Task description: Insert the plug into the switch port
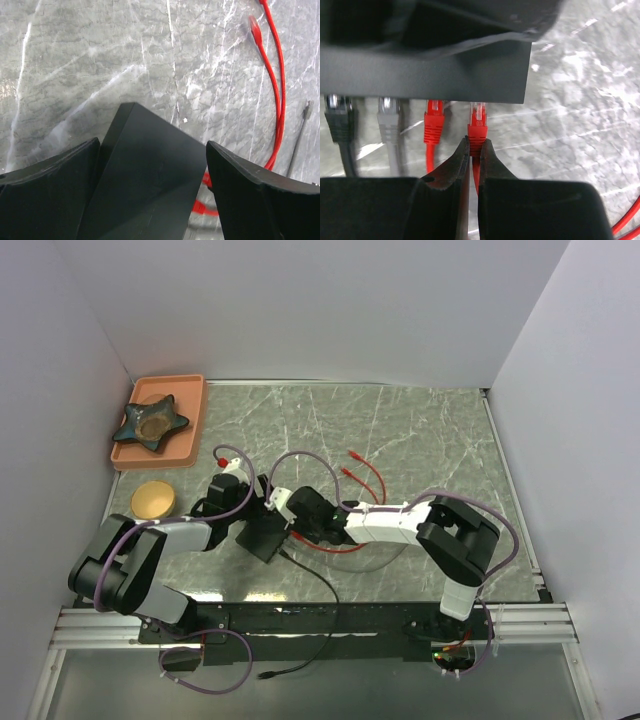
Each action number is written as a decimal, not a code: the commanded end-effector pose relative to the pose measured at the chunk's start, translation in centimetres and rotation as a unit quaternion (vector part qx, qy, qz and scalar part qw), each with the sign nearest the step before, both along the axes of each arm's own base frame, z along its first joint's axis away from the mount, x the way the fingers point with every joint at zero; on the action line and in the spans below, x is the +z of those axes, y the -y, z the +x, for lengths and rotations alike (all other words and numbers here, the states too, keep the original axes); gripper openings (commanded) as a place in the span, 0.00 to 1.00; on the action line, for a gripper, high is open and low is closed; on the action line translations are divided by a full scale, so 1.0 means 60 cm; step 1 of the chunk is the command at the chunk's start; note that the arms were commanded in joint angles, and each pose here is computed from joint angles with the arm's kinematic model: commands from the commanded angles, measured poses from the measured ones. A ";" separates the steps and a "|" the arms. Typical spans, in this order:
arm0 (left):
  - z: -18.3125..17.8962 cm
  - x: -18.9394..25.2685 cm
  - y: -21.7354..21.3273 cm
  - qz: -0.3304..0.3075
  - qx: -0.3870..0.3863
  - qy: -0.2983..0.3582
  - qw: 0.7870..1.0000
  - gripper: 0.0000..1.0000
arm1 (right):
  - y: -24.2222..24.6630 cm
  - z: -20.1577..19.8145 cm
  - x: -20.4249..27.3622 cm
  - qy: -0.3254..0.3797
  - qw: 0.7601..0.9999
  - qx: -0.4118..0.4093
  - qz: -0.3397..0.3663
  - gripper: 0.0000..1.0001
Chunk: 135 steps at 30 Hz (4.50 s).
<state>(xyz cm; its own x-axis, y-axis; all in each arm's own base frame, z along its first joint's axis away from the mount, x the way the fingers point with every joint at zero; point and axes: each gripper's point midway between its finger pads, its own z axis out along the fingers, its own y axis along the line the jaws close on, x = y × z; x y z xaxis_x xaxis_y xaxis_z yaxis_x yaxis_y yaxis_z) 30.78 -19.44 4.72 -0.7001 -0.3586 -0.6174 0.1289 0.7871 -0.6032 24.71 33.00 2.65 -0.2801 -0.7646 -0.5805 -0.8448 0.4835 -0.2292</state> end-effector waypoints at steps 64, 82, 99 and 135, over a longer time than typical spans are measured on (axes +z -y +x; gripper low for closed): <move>-0.065 -0.035 0.035 -0.009 -0.119 -0.044 0.992 0.53 | -0.154 0.093 0.131 0.051 0.979 -0.073 0.185 0.00; -0.014 0.027 -0.084 0.040 0.140 -0.033 0.989 0.99 | -0.071 0.149 0.107 0.068 0.975 -0.184 0.102 0.66; -0.046 0.158 -0.175 0.028 0.223 0.015 0.974 0.96 | -0.137 -0.010 0.182 -0.014 0.981 -0.018 0.191 0.92; -0.057 0.147 -0.259 -0.020 0.291 -0.008 0.957 0.96 | -0.181 -0.101 0.043 -0.230 0.949 0.001 0.214 0.99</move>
<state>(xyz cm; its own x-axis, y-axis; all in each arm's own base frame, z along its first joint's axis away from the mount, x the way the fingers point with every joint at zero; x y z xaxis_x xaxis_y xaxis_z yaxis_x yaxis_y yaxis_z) 27.10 -3.70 12.77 -0.4002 -0.7095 -0.5800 -0.3602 0.7037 -0.6124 13.23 46.08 3.80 -0.4994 -0.5981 -0.6268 -0.8651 0.3053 0.3980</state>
